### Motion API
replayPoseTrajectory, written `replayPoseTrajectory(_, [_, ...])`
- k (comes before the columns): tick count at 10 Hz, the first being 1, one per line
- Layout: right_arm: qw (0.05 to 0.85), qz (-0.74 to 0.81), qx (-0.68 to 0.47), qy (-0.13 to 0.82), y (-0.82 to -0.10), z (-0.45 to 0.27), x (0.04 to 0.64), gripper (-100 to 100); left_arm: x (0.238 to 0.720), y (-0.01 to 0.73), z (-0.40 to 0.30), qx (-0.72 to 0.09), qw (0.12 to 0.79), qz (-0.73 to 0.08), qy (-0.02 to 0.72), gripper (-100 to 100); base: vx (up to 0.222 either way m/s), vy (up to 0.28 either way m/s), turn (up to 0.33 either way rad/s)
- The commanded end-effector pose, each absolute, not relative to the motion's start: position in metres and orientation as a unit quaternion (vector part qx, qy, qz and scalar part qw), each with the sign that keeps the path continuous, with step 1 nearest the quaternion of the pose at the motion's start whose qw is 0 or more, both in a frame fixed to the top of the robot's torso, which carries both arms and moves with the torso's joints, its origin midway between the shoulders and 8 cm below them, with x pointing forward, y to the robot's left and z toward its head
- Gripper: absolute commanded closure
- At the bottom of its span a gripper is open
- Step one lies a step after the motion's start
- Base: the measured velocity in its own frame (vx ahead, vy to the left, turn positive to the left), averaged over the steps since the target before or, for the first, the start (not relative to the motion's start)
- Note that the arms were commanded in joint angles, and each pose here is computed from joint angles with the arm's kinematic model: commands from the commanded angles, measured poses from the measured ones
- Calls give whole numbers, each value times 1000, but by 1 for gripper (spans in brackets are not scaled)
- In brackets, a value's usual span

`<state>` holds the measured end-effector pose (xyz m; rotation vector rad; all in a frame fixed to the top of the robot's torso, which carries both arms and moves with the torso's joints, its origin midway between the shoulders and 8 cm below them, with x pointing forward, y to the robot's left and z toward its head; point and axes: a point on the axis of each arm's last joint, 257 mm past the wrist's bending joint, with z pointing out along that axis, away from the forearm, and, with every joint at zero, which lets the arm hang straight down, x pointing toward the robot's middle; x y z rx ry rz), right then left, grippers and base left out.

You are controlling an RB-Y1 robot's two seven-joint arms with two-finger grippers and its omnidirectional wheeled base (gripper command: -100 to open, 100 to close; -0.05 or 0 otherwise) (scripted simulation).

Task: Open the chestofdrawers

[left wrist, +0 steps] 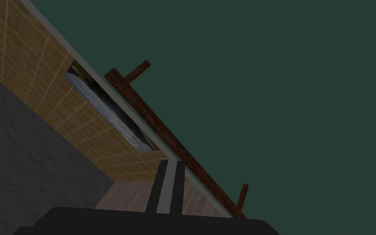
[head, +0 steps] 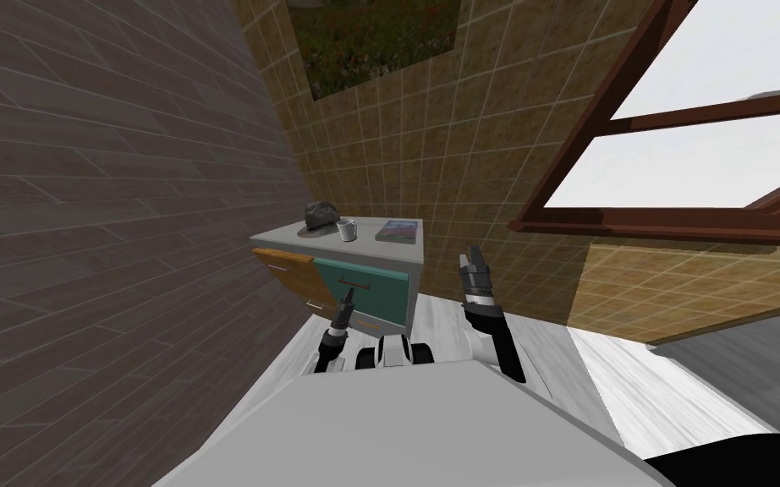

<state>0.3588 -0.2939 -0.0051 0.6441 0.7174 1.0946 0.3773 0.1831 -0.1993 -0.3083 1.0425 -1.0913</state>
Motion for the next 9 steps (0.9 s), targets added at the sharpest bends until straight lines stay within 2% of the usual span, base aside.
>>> replayPoseTrajectory(1, [746, 500, 294, 328, -294, -5, 359, 0, 385, 184, -193, -140, 717, -493, 471, -100, 0, 0, 0])
replayPoseTrajectory(5, [746, 500, 294, 328, -294, -5, 359, 0, 396, 185, -183, -140, 718, -493, 471, -100, 0, -23, -2])
replayPoseTrajectory(6, [746, 500, 294, 328, -294, -5, 359, 0, 390, 185, -189, -140, 718, -493, 471, 100, 1, 7, 2])
replayPoseTrajectory(9, [746, 500, 294, 328, -294, -5, 359, 0, 378, 184, -199, -140, 717, -493, 471, 100, 1, 29, 0])
